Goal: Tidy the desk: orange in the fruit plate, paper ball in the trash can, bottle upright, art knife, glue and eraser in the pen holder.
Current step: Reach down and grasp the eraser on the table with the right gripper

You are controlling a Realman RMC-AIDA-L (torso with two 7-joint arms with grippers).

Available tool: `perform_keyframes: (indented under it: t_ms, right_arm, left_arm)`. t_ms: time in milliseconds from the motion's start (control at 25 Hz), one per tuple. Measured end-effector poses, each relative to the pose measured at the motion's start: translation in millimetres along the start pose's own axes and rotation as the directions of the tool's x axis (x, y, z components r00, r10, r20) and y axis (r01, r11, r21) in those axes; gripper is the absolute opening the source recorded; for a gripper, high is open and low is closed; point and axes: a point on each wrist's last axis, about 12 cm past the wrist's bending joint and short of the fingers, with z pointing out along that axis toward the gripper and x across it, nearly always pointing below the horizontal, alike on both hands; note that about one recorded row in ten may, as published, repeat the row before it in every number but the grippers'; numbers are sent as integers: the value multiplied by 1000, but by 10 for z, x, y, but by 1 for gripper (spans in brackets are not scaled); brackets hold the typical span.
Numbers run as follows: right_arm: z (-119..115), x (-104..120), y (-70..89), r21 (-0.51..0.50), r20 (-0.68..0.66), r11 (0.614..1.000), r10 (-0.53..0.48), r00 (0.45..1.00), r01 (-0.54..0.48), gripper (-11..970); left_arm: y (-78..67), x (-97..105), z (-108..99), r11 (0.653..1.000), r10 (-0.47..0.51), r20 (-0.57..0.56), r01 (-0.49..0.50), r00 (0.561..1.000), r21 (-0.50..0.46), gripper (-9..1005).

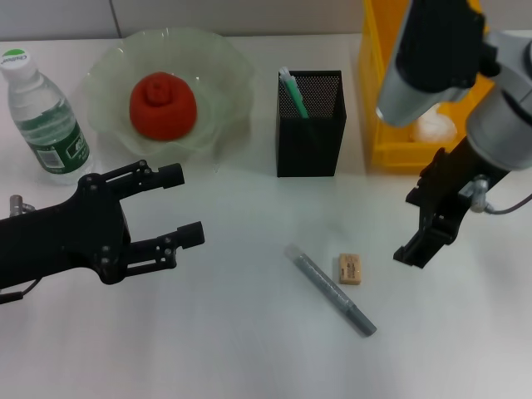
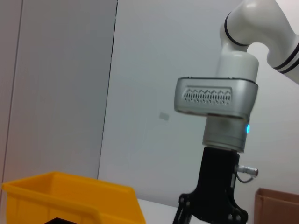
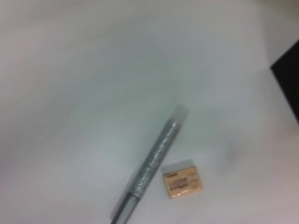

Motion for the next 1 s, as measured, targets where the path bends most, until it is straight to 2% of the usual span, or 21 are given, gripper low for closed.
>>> perform_keyframes:
  t_ms: [480,1000]
  right_arm:
    - [386,-172,107,-41,-1,988,-148,989,148,846]
    - [633,-224,91,-33,1,986,-166,986,166,846]
  left_arm:
    - [17,6,18,1000,1,-8,-1,1000,-7,786]
    - [37,0,47,1000,3,-10,-3,1000,-8,786]
